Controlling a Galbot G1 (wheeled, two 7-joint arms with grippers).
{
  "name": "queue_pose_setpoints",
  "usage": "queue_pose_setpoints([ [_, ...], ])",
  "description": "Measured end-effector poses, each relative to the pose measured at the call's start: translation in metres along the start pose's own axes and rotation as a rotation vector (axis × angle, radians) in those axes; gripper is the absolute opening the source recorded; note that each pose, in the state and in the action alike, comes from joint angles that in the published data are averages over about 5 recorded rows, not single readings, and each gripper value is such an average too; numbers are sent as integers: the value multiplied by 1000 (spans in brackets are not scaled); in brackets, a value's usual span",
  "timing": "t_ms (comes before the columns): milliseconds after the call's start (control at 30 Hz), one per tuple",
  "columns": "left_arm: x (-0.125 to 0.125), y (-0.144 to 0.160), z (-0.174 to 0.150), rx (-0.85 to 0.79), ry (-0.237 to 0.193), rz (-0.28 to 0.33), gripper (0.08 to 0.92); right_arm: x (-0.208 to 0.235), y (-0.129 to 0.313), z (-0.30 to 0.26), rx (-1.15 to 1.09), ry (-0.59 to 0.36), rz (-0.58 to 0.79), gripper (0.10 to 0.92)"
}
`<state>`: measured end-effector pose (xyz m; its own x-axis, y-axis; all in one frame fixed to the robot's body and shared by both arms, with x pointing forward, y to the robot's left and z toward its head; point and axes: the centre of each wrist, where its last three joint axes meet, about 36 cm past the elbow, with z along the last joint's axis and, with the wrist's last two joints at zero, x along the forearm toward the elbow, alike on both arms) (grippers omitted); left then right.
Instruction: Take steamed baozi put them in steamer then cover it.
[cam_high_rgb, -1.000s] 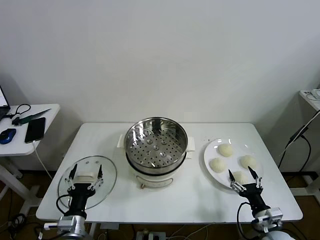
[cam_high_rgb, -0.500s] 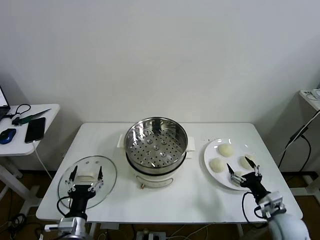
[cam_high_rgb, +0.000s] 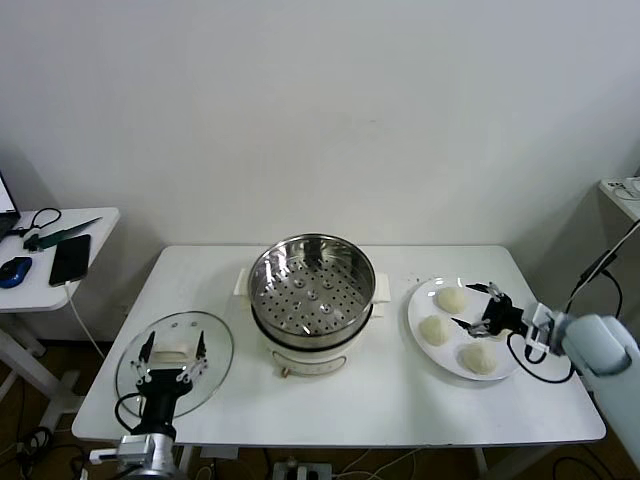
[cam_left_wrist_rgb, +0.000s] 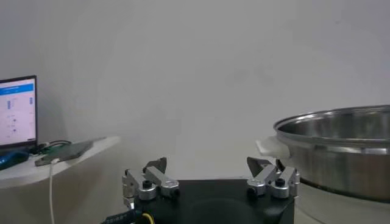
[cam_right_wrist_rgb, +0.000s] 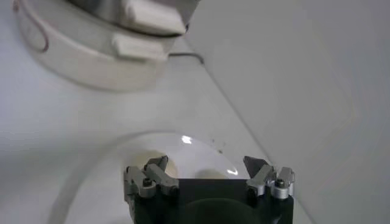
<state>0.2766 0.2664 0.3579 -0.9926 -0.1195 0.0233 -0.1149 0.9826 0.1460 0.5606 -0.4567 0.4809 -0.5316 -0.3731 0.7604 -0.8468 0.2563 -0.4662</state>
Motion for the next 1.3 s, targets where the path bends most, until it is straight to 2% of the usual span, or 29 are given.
queue_pose_setpoints([
  [267, -2, 0, 1, 1, 10, -6, 823, -14, -66, -12, 135, 173, -142, 823],
  [567, -4, 6, 5, -11, 24, -19, 823, -51, -104, -23, 192, 288, -240, 823],
  [1000, -8, 13, 10, -25, 39, -34, 823, -110, -111, -40, 229, 353, -330, 823],
  [1300, -8, 14, 14, -33, 48, -34, 823, -132, -111, -52, 260, 365, -342, 823],
])
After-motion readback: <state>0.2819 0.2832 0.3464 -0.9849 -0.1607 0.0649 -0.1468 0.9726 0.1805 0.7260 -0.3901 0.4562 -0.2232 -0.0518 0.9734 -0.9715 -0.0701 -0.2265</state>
